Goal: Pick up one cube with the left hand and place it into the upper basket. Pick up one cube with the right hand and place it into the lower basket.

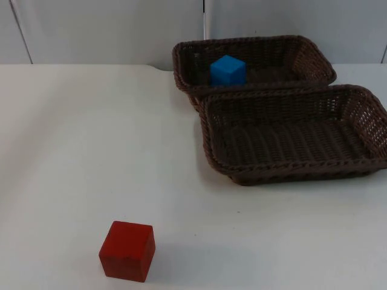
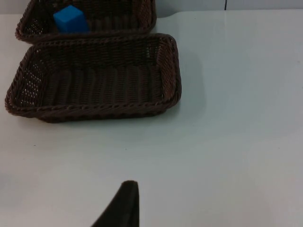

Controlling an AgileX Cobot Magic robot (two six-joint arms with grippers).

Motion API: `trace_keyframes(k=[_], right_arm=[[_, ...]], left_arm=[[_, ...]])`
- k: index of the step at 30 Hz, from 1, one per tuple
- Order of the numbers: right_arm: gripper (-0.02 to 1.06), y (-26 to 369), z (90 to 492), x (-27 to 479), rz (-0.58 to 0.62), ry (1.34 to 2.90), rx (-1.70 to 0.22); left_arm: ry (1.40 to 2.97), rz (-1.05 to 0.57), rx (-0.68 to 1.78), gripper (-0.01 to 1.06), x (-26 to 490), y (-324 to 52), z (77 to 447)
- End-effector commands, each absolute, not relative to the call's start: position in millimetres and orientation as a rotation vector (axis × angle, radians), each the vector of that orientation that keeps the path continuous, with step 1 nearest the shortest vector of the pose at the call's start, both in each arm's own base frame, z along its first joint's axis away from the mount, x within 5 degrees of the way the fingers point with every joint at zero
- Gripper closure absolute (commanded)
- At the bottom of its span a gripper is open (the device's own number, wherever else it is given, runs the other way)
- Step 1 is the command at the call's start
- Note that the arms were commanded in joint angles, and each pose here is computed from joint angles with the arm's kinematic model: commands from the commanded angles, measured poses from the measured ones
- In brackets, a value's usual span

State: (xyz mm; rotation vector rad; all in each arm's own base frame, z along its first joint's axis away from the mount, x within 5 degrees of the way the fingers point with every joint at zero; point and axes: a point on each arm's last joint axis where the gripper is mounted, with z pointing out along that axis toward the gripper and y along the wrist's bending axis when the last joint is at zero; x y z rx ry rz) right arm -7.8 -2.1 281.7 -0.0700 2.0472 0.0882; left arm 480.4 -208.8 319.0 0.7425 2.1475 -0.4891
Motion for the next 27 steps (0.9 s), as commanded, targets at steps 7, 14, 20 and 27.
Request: trace_keyframes(k=[7, 14, 20, 27], right_arm=[[-0.01, -2.2, 280.2, -7.3, 0.075, 2.045, -0.073], [-0.01, -2.2, 280.2, -7.3, 0.075, 2.045, -0.073], [-0.01, -2.2, 280.2, -7.3, 0.075, 2.045, -0.073], [-0.01, -2.2, 280.2, -7.3, 0.075, 2.045, -0.073]], left_arm=[[2.159, -0.492, 0.759, 0.13, 466.9, -203.6, 341.4], [2.208, -0.499, 0.766, 0.13, 466.1, -203.5, 330.9], [2.208, -0.513, 0.76, 0.13, 466.3, -204.3, 329.8], [2.254, -0.423, 0.716, 0.13, 469.6, -195.8, 326.7]])
